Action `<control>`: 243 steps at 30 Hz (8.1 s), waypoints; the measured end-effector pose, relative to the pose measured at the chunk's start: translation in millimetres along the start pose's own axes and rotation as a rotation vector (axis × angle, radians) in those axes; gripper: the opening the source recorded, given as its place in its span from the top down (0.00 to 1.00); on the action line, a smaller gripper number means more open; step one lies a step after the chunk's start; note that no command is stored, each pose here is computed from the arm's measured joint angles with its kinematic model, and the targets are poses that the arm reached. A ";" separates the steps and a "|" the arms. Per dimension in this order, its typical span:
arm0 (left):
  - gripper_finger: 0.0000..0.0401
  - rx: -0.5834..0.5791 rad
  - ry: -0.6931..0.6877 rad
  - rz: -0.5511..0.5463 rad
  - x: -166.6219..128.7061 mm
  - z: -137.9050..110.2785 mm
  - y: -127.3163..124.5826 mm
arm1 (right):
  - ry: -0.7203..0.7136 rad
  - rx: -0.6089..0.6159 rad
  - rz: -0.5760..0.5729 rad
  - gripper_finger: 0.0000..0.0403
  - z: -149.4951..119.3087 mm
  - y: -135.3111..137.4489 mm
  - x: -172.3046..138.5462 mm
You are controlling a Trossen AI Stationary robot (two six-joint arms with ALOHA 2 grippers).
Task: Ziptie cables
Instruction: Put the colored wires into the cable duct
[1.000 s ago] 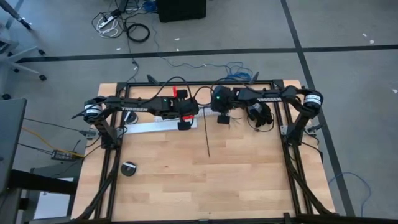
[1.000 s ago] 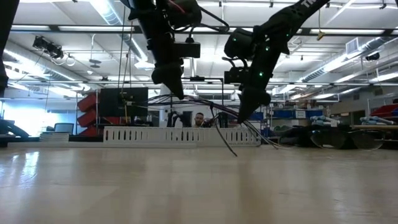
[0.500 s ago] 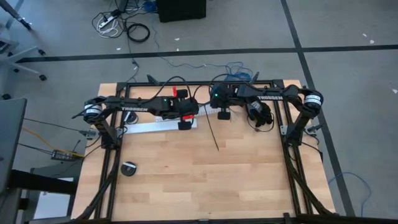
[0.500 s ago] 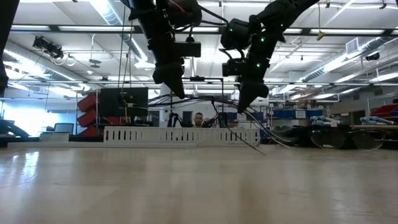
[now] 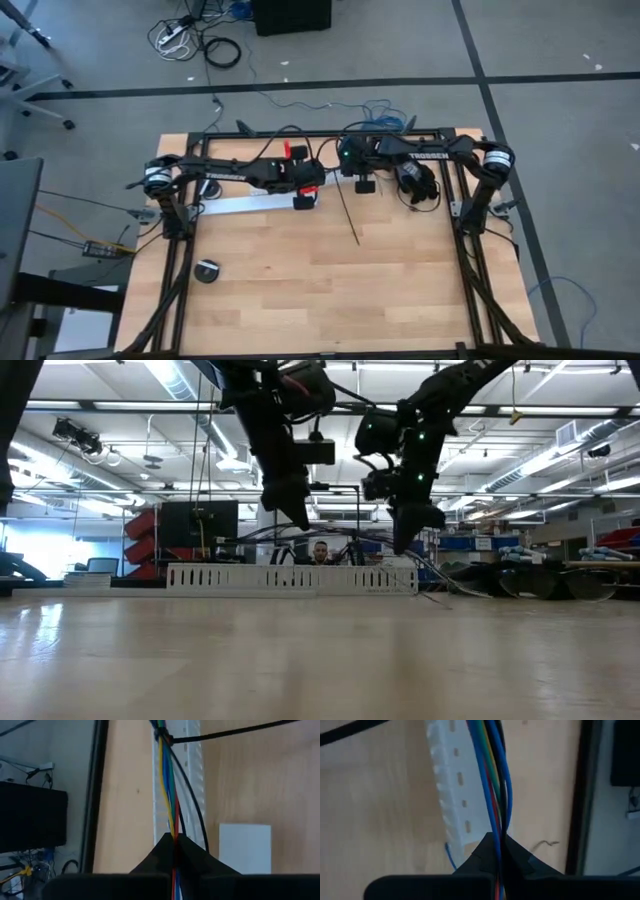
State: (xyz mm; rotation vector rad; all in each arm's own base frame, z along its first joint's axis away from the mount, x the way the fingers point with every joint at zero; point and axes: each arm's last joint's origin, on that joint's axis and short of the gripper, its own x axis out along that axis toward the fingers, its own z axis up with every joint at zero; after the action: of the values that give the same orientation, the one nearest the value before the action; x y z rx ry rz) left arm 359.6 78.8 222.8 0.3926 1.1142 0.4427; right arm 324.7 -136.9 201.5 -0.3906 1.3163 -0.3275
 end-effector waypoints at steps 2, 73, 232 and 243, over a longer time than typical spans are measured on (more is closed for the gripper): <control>1.00 0.001 0.025 0.012 3.6 -1.7 -1.5 | 0.002 -0.013 0.002 0.99 2.8 4.0 6.1; 0.82 -0.172 0.141 0.016 5.0 -70.5 2.1 | -0.117 -0.093 0.118 1.00 58.8 -3.3 28.2; 0.90 -0.390 -0.432 0.096 -16.0 -120.7 -19.6 | -0.462 0.223 0.466 1.00 39.3 3.1 46.4; 0.90 -0.404 -0.413 0.092 -15.1 -122.3 -20.3 | -0.388 0.194 0.497 1.00 32.5 7.6 47.9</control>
State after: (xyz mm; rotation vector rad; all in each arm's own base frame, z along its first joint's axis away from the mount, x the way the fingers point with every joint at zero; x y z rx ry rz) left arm 244.7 63.5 176.3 0.1669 0.5879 0.6216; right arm 367.2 -148.6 163.2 0.0448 0.9486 0.0412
